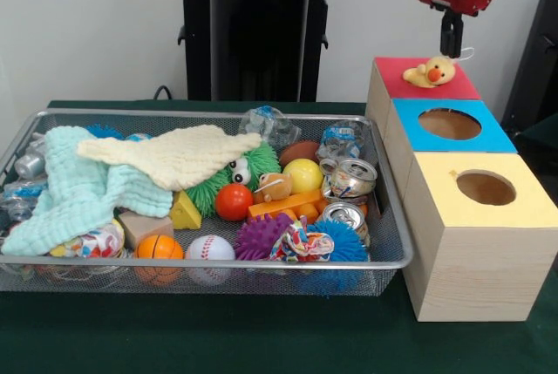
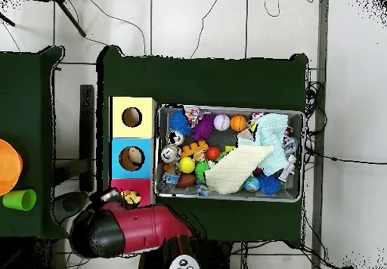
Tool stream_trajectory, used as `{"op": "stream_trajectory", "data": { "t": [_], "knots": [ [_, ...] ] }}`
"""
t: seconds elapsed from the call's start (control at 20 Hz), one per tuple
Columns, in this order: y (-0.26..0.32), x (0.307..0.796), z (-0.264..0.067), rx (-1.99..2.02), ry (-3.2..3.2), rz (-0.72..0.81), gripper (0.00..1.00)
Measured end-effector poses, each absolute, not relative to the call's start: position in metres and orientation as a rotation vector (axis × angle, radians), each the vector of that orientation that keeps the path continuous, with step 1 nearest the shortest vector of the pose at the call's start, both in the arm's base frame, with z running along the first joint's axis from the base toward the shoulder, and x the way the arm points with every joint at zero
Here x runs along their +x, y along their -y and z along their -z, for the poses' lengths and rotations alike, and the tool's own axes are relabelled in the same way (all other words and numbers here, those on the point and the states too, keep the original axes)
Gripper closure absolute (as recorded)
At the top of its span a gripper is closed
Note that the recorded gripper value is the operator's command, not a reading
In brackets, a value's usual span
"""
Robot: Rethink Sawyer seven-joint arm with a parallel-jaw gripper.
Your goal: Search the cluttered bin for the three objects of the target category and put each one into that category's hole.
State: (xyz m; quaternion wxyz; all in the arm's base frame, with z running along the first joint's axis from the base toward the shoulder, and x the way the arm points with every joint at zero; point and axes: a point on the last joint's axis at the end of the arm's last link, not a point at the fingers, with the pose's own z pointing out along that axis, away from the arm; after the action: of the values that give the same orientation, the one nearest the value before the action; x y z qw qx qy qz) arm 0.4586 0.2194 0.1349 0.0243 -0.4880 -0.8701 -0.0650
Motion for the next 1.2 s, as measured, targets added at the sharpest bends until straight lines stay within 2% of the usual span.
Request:
{"op": "stream_trajectory", "data": {
  "t": [0.7, 1.2],
  "knots": [
    [-0.226, 0.456, -0.135, -1.492, 2.707, 0.208, 1.00],
    [-0.242, 0.445, -0.121, -1.423, 2.780, 0.235, 1.00]
  ]
}}
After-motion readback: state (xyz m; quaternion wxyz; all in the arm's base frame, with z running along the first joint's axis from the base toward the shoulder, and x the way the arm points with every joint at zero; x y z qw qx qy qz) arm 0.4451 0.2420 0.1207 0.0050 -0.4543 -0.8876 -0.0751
